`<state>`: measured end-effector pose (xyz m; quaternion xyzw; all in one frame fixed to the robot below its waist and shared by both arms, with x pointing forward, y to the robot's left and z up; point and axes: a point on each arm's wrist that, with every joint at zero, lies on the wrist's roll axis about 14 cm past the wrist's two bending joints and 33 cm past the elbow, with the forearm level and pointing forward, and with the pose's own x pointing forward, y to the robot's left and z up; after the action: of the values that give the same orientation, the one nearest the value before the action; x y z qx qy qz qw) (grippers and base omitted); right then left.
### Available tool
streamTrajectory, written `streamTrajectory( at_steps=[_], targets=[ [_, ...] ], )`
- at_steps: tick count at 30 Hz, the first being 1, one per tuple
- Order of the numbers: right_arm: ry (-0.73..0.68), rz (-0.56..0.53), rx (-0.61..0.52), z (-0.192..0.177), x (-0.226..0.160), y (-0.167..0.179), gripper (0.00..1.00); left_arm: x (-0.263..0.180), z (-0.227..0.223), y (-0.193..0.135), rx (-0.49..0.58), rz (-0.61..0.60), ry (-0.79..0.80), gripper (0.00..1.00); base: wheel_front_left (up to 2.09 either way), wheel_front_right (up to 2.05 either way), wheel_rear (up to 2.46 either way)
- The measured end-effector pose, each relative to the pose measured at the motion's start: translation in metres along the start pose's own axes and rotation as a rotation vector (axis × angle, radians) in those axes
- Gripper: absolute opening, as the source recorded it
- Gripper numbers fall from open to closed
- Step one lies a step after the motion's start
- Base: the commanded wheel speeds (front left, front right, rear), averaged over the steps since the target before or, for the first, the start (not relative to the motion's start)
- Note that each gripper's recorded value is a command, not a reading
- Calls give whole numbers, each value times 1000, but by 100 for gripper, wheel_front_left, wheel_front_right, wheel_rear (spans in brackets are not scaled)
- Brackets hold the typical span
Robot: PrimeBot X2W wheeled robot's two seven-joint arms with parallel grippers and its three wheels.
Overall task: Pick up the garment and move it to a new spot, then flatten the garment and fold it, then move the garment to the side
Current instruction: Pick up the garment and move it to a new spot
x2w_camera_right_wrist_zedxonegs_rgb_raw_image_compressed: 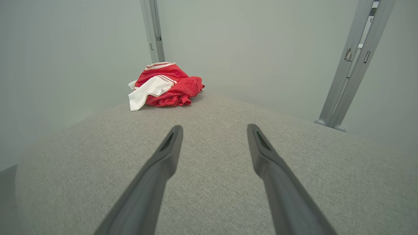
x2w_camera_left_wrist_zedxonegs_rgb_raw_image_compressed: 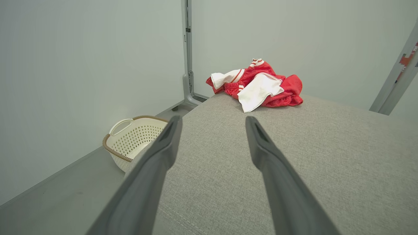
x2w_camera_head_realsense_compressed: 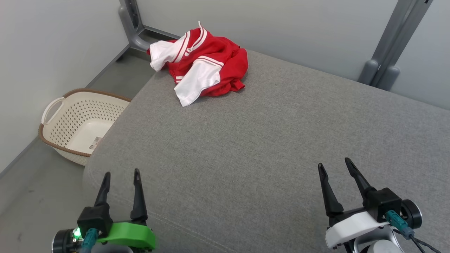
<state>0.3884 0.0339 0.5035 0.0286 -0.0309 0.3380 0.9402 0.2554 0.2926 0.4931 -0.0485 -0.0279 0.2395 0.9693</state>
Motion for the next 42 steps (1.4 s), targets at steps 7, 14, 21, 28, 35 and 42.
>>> streamTrajectory(
  at_steps=[7,14,21,28,35,42],
  targets=[
    [-11,-32,-6,1,1,-13,100,20,25,22,34,45,-72,100,0,0,0],
    [-27,-78,-38,1,10,-36,100,87,106,14,168,-49,-282,100,0,0,0],
    [-28,-101,-65,-9,23,-56,100,181,154,-26,295,-200,-294,100,0,0,0],
    [6,-158,-64,-32,24,-84,100,254,101,-71,273,-303,-7,100,0,0,0],
    [60,-248,-69,-59,11,-119,100,279,-2,-93,318,-366,313,100,0,0,0],
    [90,-298,-60,-77,-1,-137,100,296,-70,-92,340,-353,446,100,0,0,0]
  ],
)
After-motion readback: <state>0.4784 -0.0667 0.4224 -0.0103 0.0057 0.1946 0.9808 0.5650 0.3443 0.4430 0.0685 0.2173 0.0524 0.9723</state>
